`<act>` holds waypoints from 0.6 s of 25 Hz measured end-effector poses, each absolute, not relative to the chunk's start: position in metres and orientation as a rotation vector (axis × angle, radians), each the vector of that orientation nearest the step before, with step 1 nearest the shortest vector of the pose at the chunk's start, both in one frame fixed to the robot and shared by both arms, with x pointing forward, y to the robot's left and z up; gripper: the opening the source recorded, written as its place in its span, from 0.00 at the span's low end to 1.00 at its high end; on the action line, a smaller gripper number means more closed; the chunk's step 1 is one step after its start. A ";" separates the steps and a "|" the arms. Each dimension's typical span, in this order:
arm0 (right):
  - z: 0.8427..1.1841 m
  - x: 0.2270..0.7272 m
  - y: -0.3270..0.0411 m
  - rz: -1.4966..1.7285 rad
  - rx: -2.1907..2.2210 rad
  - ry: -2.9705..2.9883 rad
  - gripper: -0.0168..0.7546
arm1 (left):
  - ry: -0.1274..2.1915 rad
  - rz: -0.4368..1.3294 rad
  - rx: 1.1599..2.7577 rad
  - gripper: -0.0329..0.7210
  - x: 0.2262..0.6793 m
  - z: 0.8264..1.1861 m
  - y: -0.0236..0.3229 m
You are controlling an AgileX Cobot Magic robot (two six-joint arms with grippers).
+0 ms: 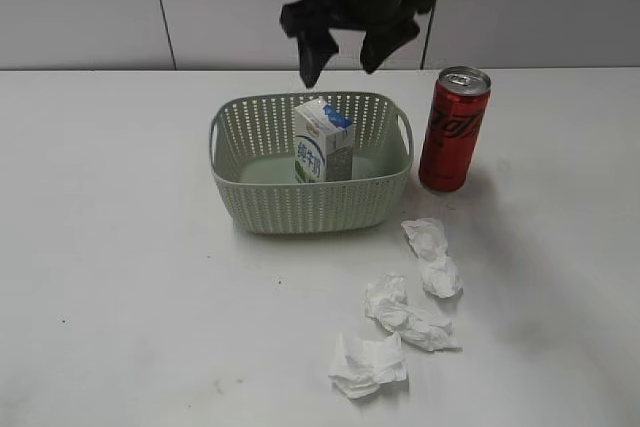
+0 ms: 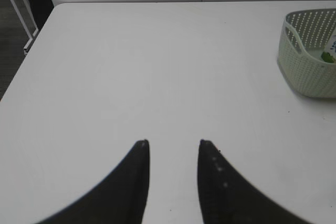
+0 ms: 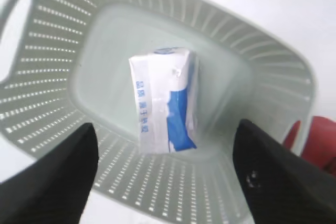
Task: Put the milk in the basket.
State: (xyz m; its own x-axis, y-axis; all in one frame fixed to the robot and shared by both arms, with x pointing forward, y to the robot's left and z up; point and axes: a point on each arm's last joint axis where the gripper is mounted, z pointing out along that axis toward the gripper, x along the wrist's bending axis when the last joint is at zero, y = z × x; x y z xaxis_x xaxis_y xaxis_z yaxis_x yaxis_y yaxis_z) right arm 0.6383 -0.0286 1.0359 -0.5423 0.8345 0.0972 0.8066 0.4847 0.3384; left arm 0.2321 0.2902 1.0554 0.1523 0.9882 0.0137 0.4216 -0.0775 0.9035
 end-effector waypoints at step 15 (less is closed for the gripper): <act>1.173 0.633 -0.204 0.692 1.711 2.066 0.81 | 1.384 0.891 1.627 0.36 0.232 1.055 0.290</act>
